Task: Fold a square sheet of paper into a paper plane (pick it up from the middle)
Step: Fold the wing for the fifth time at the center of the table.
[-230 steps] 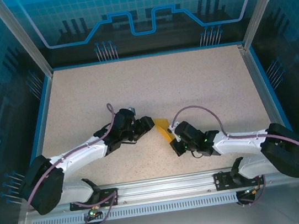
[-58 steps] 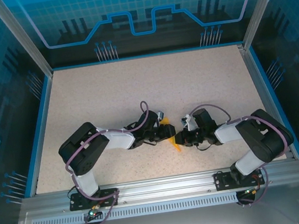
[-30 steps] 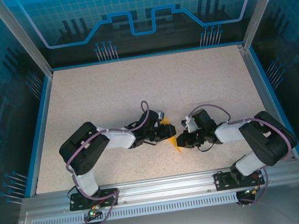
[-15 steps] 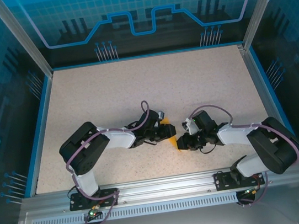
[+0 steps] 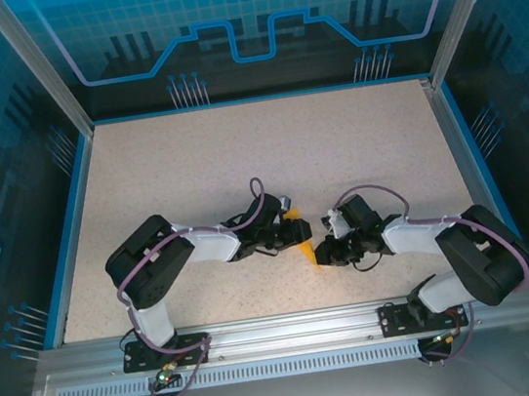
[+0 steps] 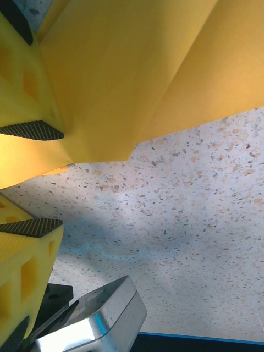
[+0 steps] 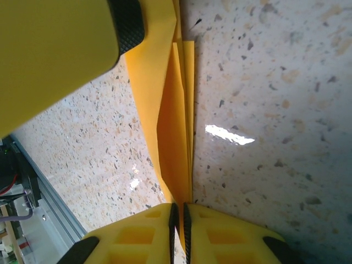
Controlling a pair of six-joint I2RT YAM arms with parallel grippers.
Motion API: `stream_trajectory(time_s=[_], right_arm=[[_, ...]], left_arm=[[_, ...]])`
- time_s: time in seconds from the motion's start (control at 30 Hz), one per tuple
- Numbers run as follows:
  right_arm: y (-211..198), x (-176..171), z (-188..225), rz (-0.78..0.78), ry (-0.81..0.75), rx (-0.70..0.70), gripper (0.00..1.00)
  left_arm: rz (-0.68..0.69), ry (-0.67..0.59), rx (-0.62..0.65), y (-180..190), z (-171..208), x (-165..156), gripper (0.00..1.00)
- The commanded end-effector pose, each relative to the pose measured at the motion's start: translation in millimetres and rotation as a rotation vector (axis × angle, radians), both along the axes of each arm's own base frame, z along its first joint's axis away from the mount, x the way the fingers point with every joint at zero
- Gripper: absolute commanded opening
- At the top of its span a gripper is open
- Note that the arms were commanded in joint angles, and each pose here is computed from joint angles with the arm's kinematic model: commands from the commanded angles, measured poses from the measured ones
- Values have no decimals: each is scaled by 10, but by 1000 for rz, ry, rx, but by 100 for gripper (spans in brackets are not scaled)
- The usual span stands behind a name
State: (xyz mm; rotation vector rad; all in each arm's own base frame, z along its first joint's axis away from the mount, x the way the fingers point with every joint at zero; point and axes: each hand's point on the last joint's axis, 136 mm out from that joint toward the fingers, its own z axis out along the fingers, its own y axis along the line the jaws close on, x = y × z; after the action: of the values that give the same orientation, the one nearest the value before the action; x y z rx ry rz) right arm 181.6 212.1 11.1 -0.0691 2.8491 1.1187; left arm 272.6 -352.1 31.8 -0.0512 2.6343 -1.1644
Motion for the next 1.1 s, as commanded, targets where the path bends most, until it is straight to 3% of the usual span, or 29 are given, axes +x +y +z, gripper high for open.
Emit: stream_trajectory(time_s=[0.0,0.37,0.6,0.73,0.9,1.07], right_arm=[[-68,-119,-111,20,50,-64,12],[-208,-243,-219,17,88,-151,14],[-137,107,329,-94,-73,5,19],[22,221,593,-87,-99,159,17],[205,257,589,-65,-55,234,11],[259,241,441,-58,-22,197,10]], left_arm=[[-7,16,42,33,-116,-16,46],[-4,22,45,36,-125,-18,46],[-2,23,51,55,-137,-26,46],[-1,28,52,56,-151,-29,45],[-1,28,49,50,-141,-26,46],[0,31,50,48,-147,-26,46]])
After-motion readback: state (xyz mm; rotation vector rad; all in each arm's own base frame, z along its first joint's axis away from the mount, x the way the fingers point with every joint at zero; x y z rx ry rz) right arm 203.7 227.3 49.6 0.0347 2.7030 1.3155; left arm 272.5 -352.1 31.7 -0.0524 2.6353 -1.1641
